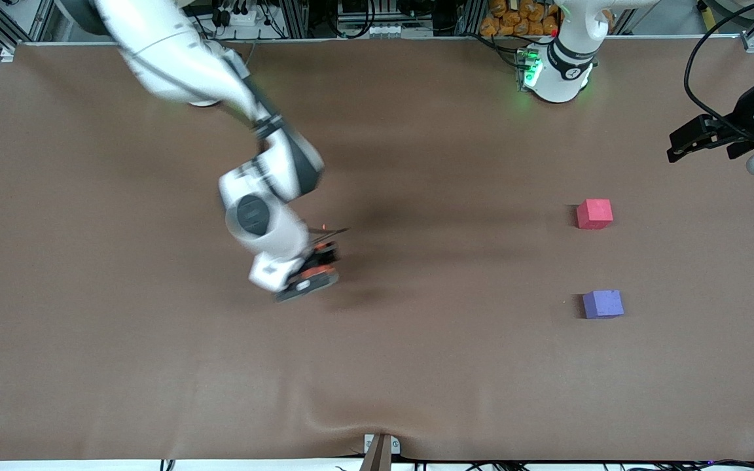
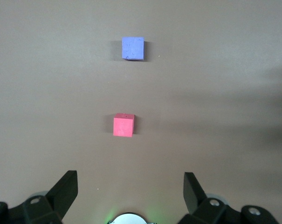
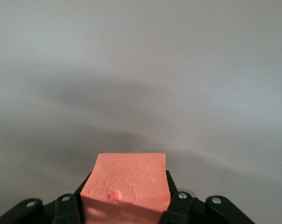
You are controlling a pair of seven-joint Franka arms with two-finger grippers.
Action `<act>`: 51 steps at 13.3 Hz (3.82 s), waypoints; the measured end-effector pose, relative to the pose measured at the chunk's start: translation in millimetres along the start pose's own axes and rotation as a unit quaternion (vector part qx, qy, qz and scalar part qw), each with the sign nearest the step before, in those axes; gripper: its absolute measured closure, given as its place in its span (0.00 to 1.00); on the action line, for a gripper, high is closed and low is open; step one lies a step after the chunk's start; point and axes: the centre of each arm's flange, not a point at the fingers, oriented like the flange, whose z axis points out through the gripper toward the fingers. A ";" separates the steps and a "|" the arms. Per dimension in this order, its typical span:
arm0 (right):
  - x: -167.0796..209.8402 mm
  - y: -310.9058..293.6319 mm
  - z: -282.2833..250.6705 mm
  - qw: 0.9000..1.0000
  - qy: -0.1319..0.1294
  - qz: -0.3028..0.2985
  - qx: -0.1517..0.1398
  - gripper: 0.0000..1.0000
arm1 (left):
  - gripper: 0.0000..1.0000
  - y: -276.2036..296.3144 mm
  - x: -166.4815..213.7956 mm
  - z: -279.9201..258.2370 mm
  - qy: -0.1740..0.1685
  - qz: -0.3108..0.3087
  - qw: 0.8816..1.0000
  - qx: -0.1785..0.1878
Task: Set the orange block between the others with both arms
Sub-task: 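Carry the orange cube with the right gripper to the table middle, then release the orange cube and withdraw the right gripper while the left gripper approaches, then lower the left gripper onto the orange cube and close on it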
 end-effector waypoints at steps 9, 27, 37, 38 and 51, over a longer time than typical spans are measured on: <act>-26.6 -109.3 70.6 0.993 -0.022 0.116 -0.004 0.41 | 0.00 -4.3 -4.1 -3.6 -0.003 -0.004 1.000 0.000; -25.2 327.2 -164.9 0.985 -0.068 0.151 -0.052 0.00 | 0.00 203.1 34.0 118.7 -0.061 0.012 0.998 0.020; -97.6 385.5 -356.0 0.981 -0.059 0.179 -0.045 0.00 | 0.00 415.7 0.5 269.9 -0.007 -0.050 0.998 -0.022; -100.2 386.2 -368.4 0.981 -0.055 0.181 -0.046 0.00 | 0.00 428.8 -3.1 286.7 -0.003 -0.054 0.998 -0.027; -128.4 377.4 -419.0 0.980 -0.046 0.187 -0.048 0.00 | 0.00 480.4 -26.9 382.6 -0.001 -0.009 0.999 -0.042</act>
